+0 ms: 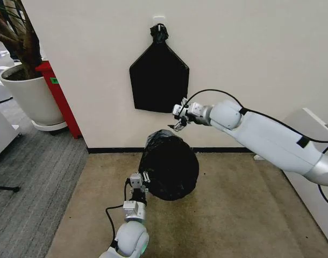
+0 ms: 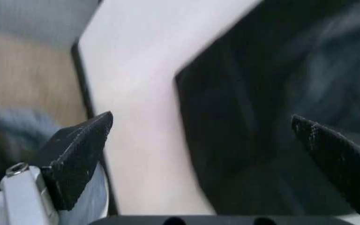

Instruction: Place the garbage bag over the trash bin.

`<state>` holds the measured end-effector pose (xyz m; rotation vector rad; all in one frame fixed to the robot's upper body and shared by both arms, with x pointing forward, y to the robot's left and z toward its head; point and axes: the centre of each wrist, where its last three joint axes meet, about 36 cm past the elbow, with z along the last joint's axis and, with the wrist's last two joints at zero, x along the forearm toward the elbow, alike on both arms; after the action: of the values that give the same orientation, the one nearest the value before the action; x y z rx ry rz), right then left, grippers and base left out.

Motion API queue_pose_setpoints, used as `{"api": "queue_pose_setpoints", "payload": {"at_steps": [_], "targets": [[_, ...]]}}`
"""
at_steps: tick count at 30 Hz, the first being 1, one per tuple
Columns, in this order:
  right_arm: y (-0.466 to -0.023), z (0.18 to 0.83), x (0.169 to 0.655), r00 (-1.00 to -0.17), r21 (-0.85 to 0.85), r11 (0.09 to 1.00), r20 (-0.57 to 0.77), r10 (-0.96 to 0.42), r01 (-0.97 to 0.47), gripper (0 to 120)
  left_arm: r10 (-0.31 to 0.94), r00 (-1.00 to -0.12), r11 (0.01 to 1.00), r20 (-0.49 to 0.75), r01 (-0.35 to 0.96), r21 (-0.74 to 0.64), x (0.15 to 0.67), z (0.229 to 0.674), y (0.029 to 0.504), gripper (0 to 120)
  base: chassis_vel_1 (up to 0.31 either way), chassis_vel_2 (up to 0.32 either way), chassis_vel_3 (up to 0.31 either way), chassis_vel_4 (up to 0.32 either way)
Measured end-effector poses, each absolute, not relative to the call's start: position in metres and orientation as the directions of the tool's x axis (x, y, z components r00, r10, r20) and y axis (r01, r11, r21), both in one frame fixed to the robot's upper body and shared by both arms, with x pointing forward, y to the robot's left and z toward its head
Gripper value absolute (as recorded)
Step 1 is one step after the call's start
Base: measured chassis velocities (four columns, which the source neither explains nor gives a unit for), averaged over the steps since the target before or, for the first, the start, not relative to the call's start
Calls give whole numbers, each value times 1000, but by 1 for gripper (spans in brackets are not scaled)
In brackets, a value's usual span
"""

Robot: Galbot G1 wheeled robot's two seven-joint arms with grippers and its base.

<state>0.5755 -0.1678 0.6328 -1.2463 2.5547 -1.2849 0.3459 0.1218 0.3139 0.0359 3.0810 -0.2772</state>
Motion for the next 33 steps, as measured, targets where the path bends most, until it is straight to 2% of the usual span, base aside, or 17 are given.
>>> {"api": "queue_pose_setpoints", "payload": {"at_steps": [5,7,12,13,17,20,28,33], "targets": [[-162,662,526,-734,-706,460,125,-667,-538,100,-19,-1000,958,20,-24,-286,351,327,118,1,0,0,0,0],[-164,666,518,-749,-705,485,99,-655,-517,100,-24,-999,952,31,-32,-304,351,329,118,1,0,0,0,0],[-170,664,482,-869,-604,698,-18,-494,-384,100,-61,-991,898,119,-106,-428,354,347,114,1,0,0,0,0],[-170,664,482,-869,-604,698,-18,-494,-384,100,-61,-991,898,119,-106,-428,354,347,114,1,0,0,0,0],[-172,640,467,-928,-495,810,-16,-371,-315,100,-76,-980,849,181,-159,-504,356,363,112,1,0,0,0,0],[-180,605,455,-956,-393,874,51,-289,-286,100,-79,-969,795,234,-203,-572,359,378,111,1,0,0,0,0],[-193,572,437,-964,-192,949,149,-222,-248,100,-58,-945,687,322,-271,-674,361,397,109,1,0,0,0,0],[-201,566,430,-959,-136,967,213,-185,-217,100,-40,-934,647,356,-296,-703,361,406,106,1,0,0,0,0]]}}
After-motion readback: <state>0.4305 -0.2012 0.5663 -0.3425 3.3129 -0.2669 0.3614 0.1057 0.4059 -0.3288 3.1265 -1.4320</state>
